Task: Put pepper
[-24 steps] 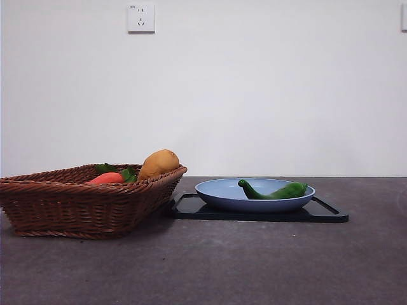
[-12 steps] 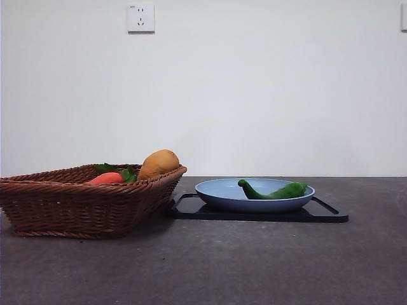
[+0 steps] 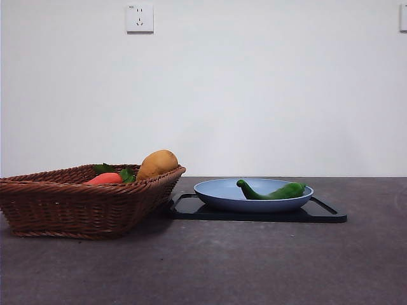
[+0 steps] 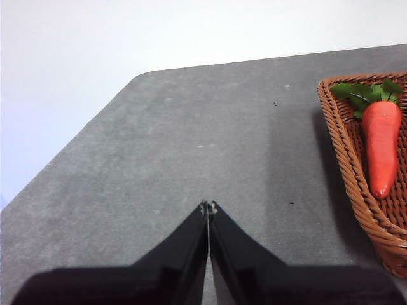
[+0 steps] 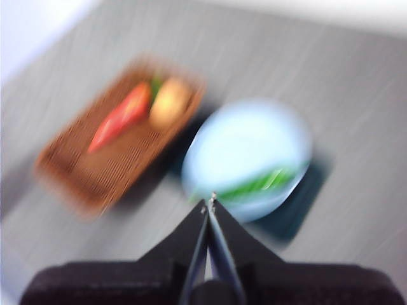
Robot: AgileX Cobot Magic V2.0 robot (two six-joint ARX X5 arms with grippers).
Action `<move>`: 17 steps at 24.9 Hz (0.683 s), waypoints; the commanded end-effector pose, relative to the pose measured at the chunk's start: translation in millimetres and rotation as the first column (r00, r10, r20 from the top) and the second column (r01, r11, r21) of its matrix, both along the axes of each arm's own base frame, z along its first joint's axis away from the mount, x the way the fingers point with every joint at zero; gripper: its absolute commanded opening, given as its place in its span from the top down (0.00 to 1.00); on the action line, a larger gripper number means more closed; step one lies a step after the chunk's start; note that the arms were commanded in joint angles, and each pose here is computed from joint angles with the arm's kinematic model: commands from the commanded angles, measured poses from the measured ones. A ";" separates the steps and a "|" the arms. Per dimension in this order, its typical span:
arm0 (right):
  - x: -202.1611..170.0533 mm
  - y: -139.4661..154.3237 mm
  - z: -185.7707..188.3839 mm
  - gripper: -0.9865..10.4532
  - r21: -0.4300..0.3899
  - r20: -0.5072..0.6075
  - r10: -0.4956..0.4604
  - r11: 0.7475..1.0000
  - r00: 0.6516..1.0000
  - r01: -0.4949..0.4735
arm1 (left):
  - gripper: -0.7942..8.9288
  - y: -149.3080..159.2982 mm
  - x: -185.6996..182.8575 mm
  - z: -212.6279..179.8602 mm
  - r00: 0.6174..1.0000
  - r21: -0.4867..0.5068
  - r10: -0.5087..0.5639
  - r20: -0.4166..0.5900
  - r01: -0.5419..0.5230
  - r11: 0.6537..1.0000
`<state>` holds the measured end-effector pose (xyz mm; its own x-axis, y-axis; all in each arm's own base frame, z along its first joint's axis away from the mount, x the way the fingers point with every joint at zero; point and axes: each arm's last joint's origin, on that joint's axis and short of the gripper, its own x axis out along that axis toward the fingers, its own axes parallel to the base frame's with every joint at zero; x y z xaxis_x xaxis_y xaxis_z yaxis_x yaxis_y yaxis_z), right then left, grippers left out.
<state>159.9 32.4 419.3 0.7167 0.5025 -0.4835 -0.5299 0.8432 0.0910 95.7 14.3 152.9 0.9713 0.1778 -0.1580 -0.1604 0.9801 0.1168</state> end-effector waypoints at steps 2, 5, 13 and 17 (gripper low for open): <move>-19.6 -22.3 -20.0 0.91 0.048 0.162 -0.153 0.988 0.975 0.148 | 0.91 0.5 0.4 -2.2 1.000 -0.006 0.007 0.006 -0.007 1.000; -41.4 -36.2 -52.8 0.91 0.068 0.322 -0.267 0.964 0.908 0.258 | 0.91 0.5 0.4 -2.2 1.000 -0.006 0.007 0.006 -0.007 1.000; -61.1 -40.1 -132.6 0.91 0.085 0.487 -0.310 0.947 0.817 0.309 | 0.91 0.5 0.4 -2.2 1.000 -0.006 0.007 0.006 -0.007 1.000; -63.6 -39.5 -169.6 0.91 0.099 0.484 -0.316 0.946 0.816 0.307 | 0.91 0.5 0.4 -2.2 1.000 -0.006 0.007 0.006 -0.007 1.000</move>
